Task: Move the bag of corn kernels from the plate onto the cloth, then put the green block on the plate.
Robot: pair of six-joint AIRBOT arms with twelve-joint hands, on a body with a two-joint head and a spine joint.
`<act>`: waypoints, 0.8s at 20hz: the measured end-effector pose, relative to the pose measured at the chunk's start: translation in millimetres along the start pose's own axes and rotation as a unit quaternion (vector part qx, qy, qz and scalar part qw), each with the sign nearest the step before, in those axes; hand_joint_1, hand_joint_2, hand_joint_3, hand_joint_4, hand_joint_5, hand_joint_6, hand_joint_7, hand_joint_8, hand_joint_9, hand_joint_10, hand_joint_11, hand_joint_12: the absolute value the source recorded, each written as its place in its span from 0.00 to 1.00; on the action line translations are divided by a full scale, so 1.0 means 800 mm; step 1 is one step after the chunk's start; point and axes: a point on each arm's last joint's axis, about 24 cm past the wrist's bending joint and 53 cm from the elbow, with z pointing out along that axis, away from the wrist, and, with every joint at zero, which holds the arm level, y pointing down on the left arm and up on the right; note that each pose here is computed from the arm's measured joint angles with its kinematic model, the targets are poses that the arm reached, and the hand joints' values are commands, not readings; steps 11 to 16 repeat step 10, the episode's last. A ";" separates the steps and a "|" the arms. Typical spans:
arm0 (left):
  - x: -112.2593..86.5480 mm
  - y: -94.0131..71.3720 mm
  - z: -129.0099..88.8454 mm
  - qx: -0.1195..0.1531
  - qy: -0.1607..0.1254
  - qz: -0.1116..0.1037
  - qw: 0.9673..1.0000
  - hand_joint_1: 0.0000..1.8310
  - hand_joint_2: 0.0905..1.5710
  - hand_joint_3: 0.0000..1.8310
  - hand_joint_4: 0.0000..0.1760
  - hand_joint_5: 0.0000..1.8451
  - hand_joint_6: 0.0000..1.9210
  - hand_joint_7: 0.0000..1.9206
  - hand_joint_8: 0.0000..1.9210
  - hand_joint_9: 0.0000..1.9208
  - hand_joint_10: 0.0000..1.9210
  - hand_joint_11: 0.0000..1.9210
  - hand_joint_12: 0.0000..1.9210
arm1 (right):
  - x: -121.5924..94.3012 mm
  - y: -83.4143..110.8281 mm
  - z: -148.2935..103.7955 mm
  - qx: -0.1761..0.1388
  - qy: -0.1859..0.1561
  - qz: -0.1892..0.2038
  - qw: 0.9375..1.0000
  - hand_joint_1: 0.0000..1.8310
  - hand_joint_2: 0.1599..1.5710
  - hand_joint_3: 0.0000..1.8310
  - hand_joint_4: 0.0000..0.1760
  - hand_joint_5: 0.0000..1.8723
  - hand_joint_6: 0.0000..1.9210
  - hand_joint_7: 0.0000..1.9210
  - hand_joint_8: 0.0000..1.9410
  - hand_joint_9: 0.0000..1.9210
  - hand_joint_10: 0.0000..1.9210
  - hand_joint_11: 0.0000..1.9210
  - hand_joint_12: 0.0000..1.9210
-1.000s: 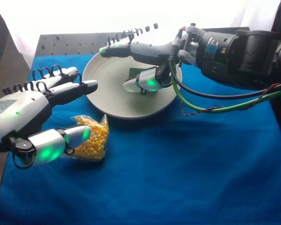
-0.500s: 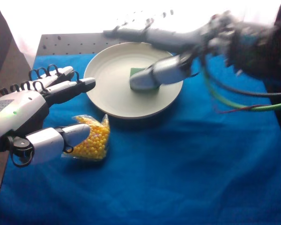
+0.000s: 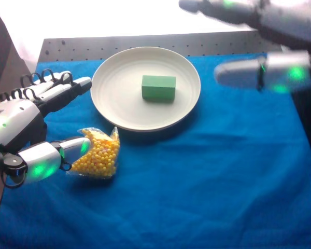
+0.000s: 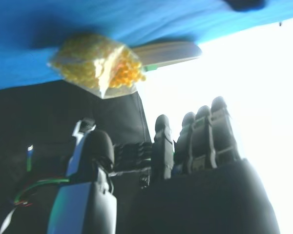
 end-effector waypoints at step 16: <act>-0.055 -0.022 -0.009 0.037 -0.059 0.030 0.997 0.27 0.87 0.00 0.66 0.00 0.00 0.00 0.00 0.00 0.00 0.00 0.00 | 0.000 -0.049 -0.149 0.092 -0.100 0.048 0.990 0.23 0.88 0.00 0.00 0.00 0.00 0.00 0.00 0.00 0.00 0.00 0.26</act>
